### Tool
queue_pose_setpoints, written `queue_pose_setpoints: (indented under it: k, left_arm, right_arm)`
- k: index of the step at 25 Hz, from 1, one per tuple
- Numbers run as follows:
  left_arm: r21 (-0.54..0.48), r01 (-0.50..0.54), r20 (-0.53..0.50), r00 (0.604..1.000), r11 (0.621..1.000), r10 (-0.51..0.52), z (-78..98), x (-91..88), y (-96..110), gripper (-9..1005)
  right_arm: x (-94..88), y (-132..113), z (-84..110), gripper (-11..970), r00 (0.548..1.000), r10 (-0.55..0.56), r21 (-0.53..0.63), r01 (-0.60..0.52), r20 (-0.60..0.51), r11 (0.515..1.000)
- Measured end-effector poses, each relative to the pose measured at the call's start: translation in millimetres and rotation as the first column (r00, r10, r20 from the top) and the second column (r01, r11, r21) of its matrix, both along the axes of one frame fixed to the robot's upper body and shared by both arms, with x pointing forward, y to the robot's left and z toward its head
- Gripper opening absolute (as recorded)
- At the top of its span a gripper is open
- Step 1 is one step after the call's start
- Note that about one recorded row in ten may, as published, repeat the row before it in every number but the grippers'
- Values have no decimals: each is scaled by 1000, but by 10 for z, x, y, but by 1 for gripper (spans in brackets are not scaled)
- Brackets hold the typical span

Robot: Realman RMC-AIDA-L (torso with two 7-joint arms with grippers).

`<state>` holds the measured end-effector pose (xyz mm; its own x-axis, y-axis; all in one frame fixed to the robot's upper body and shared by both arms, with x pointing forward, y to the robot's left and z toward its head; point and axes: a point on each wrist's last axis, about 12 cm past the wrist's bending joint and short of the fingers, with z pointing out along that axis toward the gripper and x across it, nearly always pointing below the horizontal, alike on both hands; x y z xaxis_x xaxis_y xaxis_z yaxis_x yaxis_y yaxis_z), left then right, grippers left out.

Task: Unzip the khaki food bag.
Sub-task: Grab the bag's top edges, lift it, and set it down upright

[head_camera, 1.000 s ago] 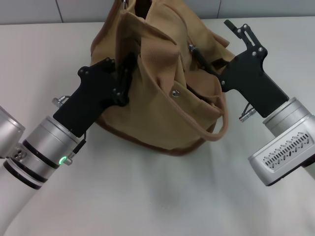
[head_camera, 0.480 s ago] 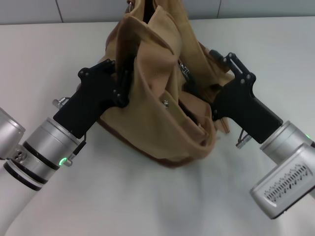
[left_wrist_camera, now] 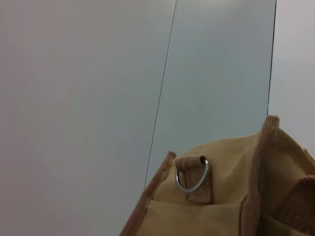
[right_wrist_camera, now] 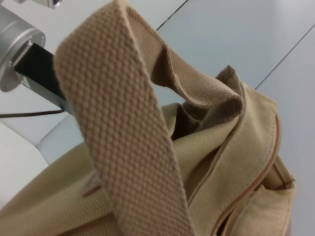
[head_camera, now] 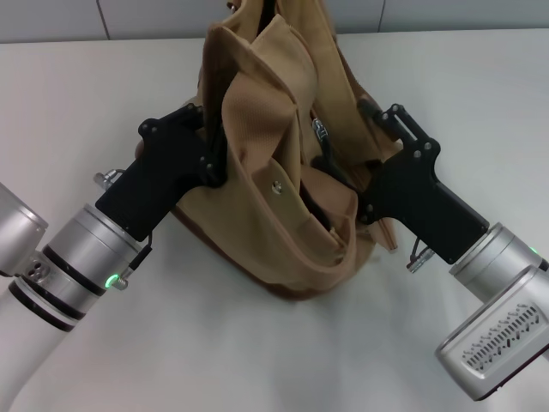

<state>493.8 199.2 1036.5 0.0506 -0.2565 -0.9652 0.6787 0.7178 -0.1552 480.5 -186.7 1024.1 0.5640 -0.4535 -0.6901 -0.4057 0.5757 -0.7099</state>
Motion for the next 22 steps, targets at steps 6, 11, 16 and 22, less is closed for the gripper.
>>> queue_pose_setpoints:
  k: [6, 11, 16, 22]
  left_arm:
    - [1, 0, -1, 1000, 1000, 0, -1, 1, -2, 51]
    - [4, 2, 3, 1000, 1000, -2, 6, 13, -11, 51]
    - [4, 4, 3, 1000, 1000, -4, 8, 18, -15, 51]
    - [7, 1, -4, 1000, 1000, 0, -1, 22, -17, 51]
  right_arm:
    - [-16, 13, -2, 762, 1000, 10, 3, -10, -2, 1000]
    - [64, 0, 27, 758, 998, -57, 40, 58, -16, 998]
    - [119, -9, 32, 569, 994, -105, 52, 106, -32, 993]
    - [116, -12, 24, 409, 994, -106, 47, 108, -33, 993]
